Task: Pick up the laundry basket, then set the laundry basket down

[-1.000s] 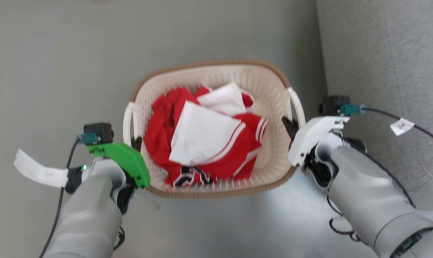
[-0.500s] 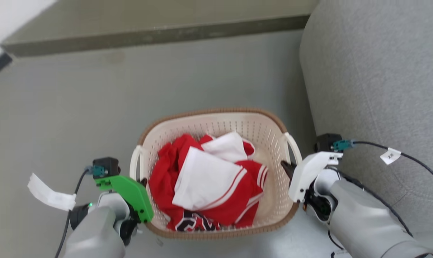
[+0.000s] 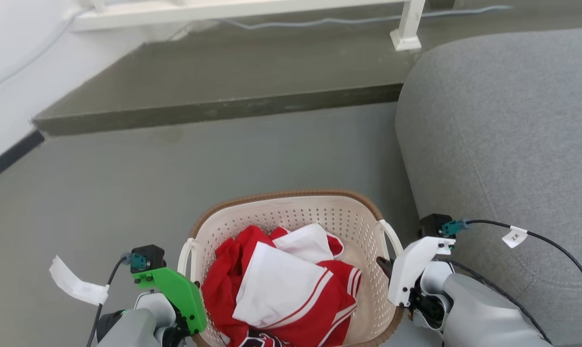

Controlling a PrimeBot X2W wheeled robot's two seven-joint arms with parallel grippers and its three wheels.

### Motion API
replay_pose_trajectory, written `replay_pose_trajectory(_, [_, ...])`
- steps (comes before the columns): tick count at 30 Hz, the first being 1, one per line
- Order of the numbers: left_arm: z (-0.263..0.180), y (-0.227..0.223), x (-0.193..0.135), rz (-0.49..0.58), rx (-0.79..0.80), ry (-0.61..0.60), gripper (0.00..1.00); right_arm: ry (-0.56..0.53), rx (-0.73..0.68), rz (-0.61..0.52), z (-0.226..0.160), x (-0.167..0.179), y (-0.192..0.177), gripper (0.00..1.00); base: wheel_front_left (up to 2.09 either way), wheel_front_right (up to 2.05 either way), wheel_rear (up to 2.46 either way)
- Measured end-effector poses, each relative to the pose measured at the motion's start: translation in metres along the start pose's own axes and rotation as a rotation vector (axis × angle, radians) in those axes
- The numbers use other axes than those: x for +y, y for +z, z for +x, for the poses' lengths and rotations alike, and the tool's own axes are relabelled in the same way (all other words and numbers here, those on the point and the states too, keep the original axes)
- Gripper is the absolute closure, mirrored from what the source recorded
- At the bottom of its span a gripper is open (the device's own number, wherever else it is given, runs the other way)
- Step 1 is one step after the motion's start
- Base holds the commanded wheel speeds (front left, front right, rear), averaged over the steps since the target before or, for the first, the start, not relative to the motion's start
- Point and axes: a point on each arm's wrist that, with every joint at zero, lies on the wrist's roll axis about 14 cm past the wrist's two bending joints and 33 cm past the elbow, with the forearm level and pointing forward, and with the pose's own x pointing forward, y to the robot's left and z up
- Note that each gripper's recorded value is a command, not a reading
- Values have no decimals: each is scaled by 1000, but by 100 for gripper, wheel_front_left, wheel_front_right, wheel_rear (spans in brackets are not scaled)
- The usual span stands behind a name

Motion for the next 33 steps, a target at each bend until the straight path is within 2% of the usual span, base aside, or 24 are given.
replay_pose_trajectory(33, [-6, -4, -5, 4, 39, -10, 100, -3, 41, -16, -6, 1, -6, 100, 0, 0, 0])
